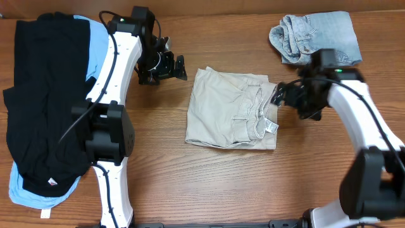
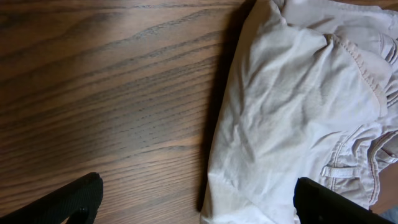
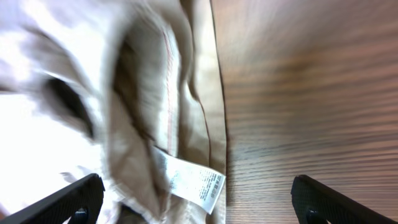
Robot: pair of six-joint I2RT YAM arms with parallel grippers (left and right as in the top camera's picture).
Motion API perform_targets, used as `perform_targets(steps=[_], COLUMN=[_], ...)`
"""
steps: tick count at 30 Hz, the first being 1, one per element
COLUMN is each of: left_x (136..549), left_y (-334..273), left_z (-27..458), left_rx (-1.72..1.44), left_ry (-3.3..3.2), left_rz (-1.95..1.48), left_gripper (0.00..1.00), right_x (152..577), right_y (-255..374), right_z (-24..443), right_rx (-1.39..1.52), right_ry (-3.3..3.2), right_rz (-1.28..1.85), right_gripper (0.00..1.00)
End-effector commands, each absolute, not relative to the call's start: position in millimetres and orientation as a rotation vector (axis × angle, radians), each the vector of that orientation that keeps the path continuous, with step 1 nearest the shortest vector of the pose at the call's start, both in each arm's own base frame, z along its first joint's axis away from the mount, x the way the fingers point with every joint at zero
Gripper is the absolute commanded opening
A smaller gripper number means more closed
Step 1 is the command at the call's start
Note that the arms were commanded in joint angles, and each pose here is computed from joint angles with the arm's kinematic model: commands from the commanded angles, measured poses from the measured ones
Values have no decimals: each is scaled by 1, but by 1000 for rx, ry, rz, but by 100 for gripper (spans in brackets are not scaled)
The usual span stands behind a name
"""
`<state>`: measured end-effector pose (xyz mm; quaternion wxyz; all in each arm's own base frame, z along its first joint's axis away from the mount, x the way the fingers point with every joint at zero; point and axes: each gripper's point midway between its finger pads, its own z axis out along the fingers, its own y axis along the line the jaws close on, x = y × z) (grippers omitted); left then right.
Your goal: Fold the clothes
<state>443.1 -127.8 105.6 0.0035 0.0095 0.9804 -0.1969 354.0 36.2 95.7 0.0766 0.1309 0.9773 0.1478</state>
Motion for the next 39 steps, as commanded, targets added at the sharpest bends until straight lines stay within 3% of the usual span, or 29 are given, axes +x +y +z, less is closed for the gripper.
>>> perform_targets(steps=[1,9,19,39], left_x=[446,447,445,440], left_y=[-129,-128,-121,-112], left_z=[116,115,113,110], left_rx=[78,77,72,81], left_ry=[3040,3042,3058,3090], left_rz=[-599,-581,-520,-439], left_gripper=[100,100,100,100], right_x=[363,362,361,369], right_y=[50,97,87,78], right_z=[138,101,57,-3], right_rx=[226,9,231,363], right_ry=[2814,2914,3012,3089], right_rz=[524,443,138,116], right_gripper=[100,100,100,100])
